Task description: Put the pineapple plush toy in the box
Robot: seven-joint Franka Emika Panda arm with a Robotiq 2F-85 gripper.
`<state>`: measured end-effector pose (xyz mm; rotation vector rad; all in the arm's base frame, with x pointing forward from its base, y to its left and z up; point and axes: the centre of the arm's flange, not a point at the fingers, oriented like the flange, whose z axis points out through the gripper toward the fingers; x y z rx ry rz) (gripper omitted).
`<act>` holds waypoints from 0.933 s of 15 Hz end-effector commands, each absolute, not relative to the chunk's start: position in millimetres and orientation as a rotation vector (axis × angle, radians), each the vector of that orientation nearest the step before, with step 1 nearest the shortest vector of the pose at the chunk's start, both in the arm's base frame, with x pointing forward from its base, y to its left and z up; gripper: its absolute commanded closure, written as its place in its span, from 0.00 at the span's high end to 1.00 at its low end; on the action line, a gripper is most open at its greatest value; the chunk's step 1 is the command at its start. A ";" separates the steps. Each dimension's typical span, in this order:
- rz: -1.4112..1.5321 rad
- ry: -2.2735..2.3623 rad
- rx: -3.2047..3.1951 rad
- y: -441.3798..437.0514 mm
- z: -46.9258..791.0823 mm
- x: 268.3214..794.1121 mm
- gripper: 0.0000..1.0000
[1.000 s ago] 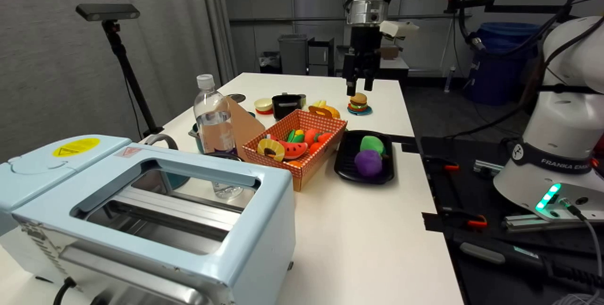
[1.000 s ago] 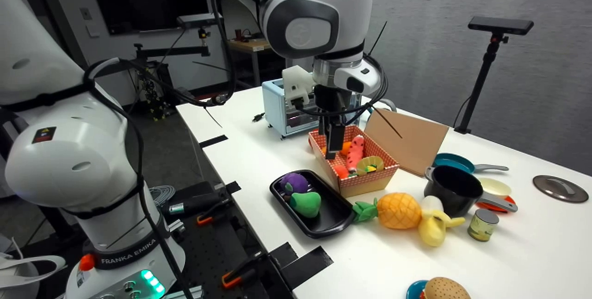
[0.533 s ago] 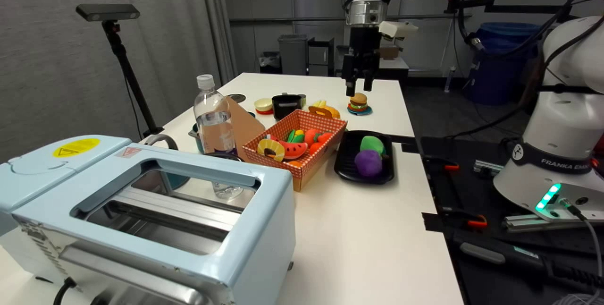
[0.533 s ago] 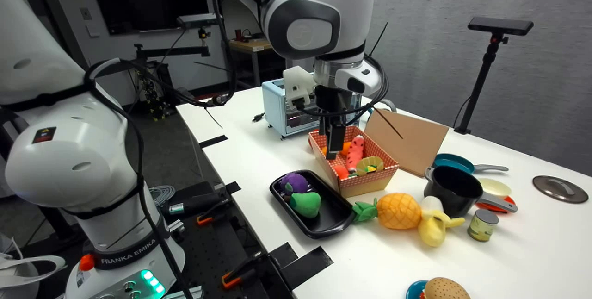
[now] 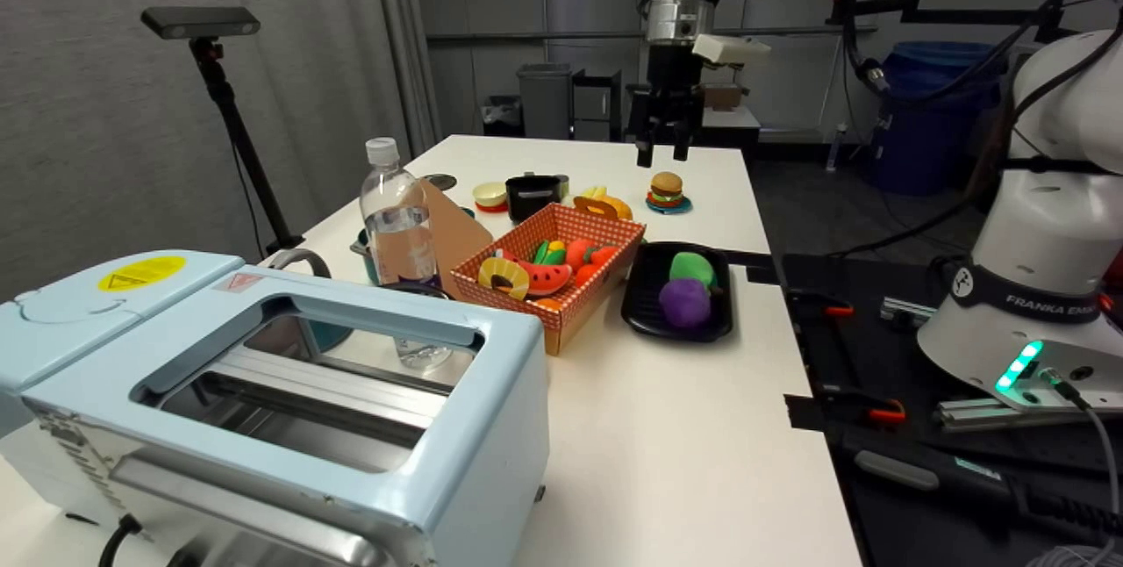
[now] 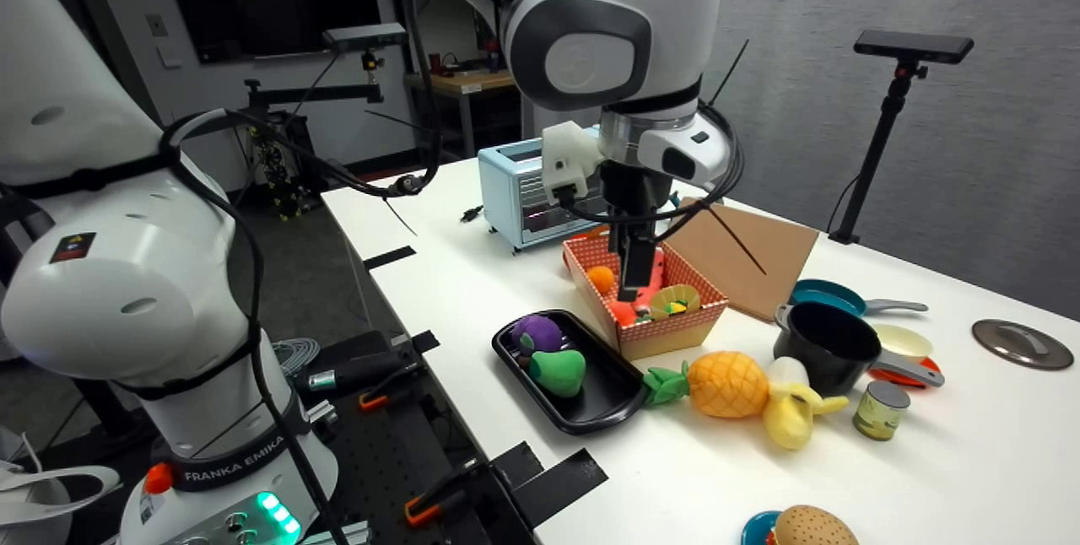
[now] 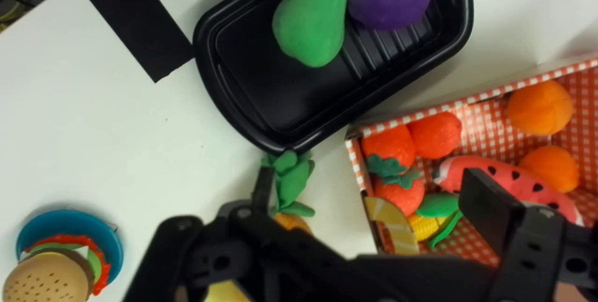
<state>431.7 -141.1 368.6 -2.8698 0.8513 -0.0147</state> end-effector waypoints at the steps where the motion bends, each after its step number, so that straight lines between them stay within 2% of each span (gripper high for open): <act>1: -0.046 0.982 -2.788 -196.4 370.1 451.6 1.00; 7: 0.010 1.043 -2.813 -244.1 359.6 477.5 1.00; 14: 0.112 0.972 -2.897 -241.2 325.0 524.6 1.00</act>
